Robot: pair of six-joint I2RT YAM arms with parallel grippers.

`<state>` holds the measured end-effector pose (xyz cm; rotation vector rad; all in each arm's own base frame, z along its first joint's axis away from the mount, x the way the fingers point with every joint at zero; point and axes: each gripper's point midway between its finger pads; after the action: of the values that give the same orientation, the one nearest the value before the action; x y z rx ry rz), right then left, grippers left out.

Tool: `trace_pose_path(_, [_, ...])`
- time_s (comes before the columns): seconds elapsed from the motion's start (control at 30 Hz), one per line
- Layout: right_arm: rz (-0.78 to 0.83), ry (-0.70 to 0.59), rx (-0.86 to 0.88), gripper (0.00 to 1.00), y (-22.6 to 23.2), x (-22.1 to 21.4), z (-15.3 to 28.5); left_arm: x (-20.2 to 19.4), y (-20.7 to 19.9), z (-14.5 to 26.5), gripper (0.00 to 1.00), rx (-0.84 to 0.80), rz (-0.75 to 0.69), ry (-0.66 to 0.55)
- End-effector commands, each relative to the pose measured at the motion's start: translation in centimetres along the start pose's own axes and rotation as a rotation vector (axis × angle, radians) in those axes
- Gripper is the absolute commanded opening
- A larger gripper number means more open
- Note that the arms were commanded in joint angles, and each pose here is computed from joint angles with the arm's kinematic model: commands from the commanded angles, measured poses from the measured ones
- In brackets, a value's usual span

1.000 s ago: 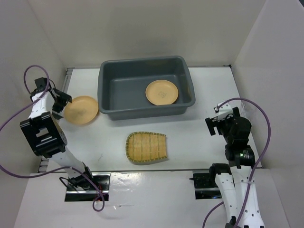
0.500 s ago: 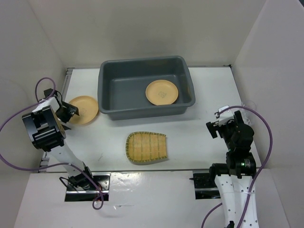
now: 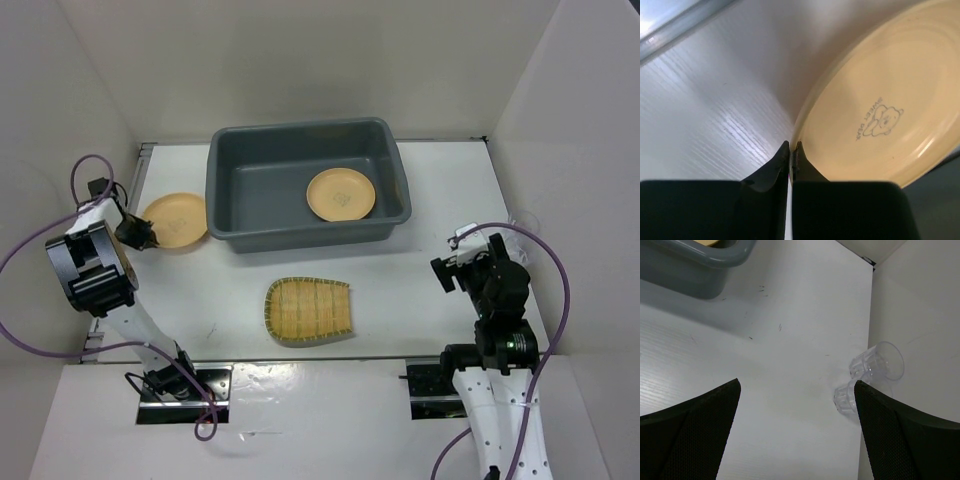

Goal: Place the mixed dishes into the plastic bin

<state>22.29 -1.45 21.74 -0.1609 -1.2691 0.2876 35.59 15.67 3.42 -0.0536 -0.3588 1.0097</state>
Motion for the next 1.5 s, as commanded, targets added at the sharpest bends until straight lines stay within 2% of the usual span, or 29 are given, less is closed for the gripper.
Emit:
trace_pose_path(0.0, [-0.003, -0.053, -0.007, 0.99, 0.1, 1.2, 0.0, 2.4, 0.1, 1.7, 0.00, 0.057, -0.018, -0.061])
trace_pose_path(0.17, [0.008, -0.068, 0.009, 0.99, 0.7, 1.3, -0.1, 9.4, -3.5, 9.0, 0.00, -0.025, 0.016, -0.258])
trace_pose_path(0.27, [0.005, -0.071, 0.022, 0.99, 1.1, 1.4, -0.1, 11.8, -4.7, 12.2, 0.00, -0.074, 0.064, -0.317])
trace_pose_path(0.3, [0.007, -0.083, 0.028, 0.99, 1.2, 1.7, -0.1, 13.5, -5.6, 14.2, 0.00, -0.115, 0.069, -0.371])
trace_pose_path(0.4, [0.009, -0.080, 0.019, 0.99, 1.1, 1.7, -0.1, 14.7, -8.9, 17.6, 0.00, -0.277, 0.082, -0.396])
trace_pose_path(0.43, [0.011, -0.083, 0.029, 0.99, 1.3, 1.8, -0.1, 14.6, -11.5, 19.5, 0.00, -0.397, 0.064, -0.386])
trace_pose_path(0.5, [0.011, -0.089, 0.018, 0.99, 1.1, 1.9, -0.1, 14.1, -15.4, 20.6, 0.00, -0.544, 0.001, -0.368])
trace_pose_path(0.53, [0.011, -0.090, 0.018, 0.99, 1.1, 1.9, -0.1, 13.7, -17.9, 22.7, 0.00, -0.647, -0.042, -0.350])
trace_pose_path(0.57, [0.011, -0.081, 0.020, 0.99, 1.2, 1.6, -0.3, 12.8, -19.2, 21.3, 0.00, -0.658, -0.069, -0.286])
trace_pose_path(0.63, [0.011, -0.081, 0.020, 0.99, 1.2, 1.6, -0.3, 10.8, -22.7, 21.2, 0.00, -0.682, -0.159, -0.243])
trace_pose_path(0.67, [0.011, -0.081, 0.020, 0.99, 1.2, 1.6, -0.3, 10.8, -24.4, 24.4, 0.00, -0.719, -0.200, -0.297])
trace_pose_path(0.7, [0.012, -0.072, 0.023, 0.99, 1.3, 1.4, -0.4, 10.4, -25.7, 25.3, 0.00, -0.734, -0.221, -0.311])
trace_pose_path(0.77, [0.004, -0.071, 0.021, 0.99, 1.3, 1.4, -0.4, 7.8, -28.6, 24.6, 0.00, -0.750, -0.273, -0.254])
trace_pose_path(0.8, [0.004, -0.071, 0.021, 0.99, 1.3, 1.4, -0.4, 6.6, -31.0, 28.5, 0.00, -0.843, -0.340, -0.309])
trace_pose_path(0.83, [0.004, -0.069, 0.013, 0.99, 1.2, 1.4, -0.4, 5.0, -31.9, 25.2, 0.00, -0.819, -0.354, -0.216])
trace_pose_path(0.9, [0.004, -0.069, 0.012, 0.99, 1.2, 1.4, -0.4, 2.6, -33.8, 25.5, 0.00, -0.885, -0.407, -0.183])
trace_pose_path(0.93, [0.004, -0.069, 0.012, 0.99, 1.2, 1.4, -0.4, 0.1, -35.2, 23.8, 0.00, -0.899, -0.451, -0.107])
trace_pose_path(1.0, [0.004, -0.066, 0.002, 0.99, 1.0, 1.3, -0.4, -4.1, -36.8, 21.0, 0.00, -0.870, -0.539, -0.037])
trace_pose_path(1.17, [-0.004, -0.077, 0.008, 0.99, 1.2, 1.6, -0.4, -9.0, -38.0, 17.8, 0.00, -0.789, -0.636, -0.012])
trace_pose_path(1.33, [-0.004, -0.077, 0.008, 0.99, 1.2, 1.6, -0.4, -13.0, -38.0, 12.9, 0.00, -0.645, -0.749, 0.009])
trace_pose_path(1.47, [-0.003, -0.068, 0.011, 0.99, 1.2, 1.5, -0.6, -16.3, -38.9, 10.7, 0.00, -0.613, -0.806, 0.022])
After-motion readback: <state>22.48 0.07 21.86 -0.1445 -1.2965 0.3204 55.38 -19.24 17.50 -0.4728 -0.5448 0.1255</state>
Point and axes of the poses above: each gripper's point midway between its finger pads, its own z axis back along the fingers, its own y axis along the line the jaws close on, x = y × z, and after that the axes turned 11 degrees about -z, right-handed
